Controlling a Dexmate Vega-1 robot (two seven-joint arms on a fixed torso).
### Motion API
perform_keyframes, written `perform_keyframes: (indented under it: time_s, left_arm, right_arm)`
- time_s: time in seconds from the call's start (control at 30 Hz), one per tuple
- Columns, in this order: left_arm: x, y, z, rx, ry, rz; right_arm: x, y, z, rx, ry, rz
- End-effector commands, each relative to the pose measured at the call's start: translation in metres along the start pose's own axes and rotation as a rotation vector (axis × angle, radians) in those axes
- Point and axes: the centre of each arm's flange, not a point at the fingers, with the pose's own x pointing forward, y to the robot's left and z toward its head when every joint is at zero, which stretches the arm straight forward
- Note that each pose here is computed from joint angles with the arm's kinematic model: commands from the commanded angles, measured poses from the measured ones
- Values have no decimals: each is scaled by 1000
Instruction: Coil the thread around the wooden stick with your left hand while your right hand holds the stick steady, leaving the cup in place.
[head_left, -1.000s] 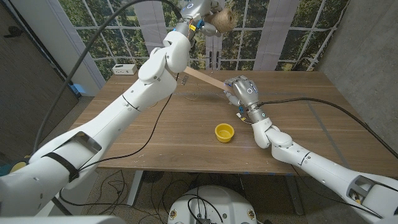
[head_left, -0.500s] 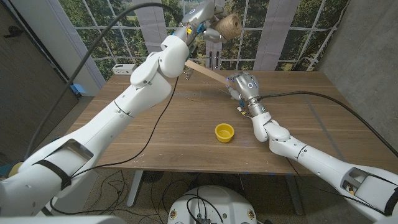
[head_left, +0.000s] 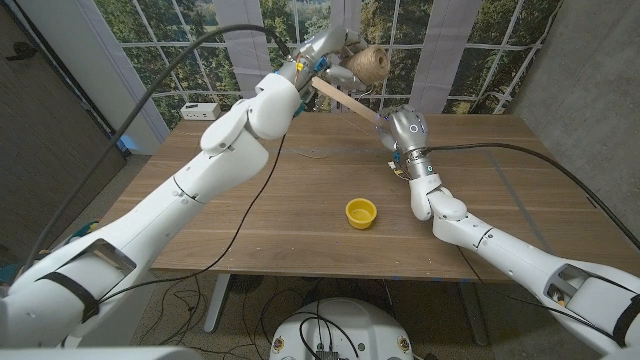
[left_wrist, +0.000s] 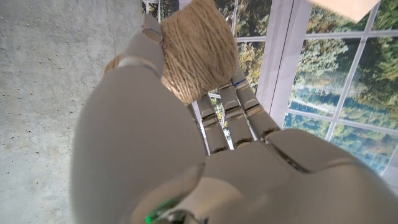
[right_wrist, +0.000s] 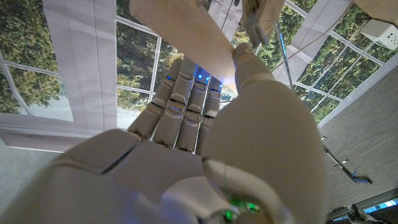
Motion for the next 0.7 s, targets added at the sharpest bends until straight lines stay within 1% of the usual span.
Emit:
perform_keyframes:
  time_s: [0.03, 0.2, 0.27, 0.33, 0.5, 0.57, 0.7]
  left_arm:
    - [-12, -31, -19, -103, 49, -104]
    - [-16, -41, -27, -126, 71, -132]
    - [-16, -45, -30, -155, 76, -147]
    - [-18, -49, -32, -156, 85, -150]
    - [-23, -63, -39, -226, 100, -201]
    - [-26, -68, -42, -228, 117, -217]
    - [-35, -78, -51, -273, 150, -240]
  right_arm:
    - [9, -22, -14, -9, 63, -114]
    - [12, -29, -20, -16, 83, -147]
    - [12, -31, -21, -18, 86, -161]
    - [12, -33, -22, -16, 88, -179]
    - [11, -37, -24, -18, 72, -209]
    - [10, -38, -25, -18, 66, -220]
    - [8, -40, -27, -19, 67, -233]
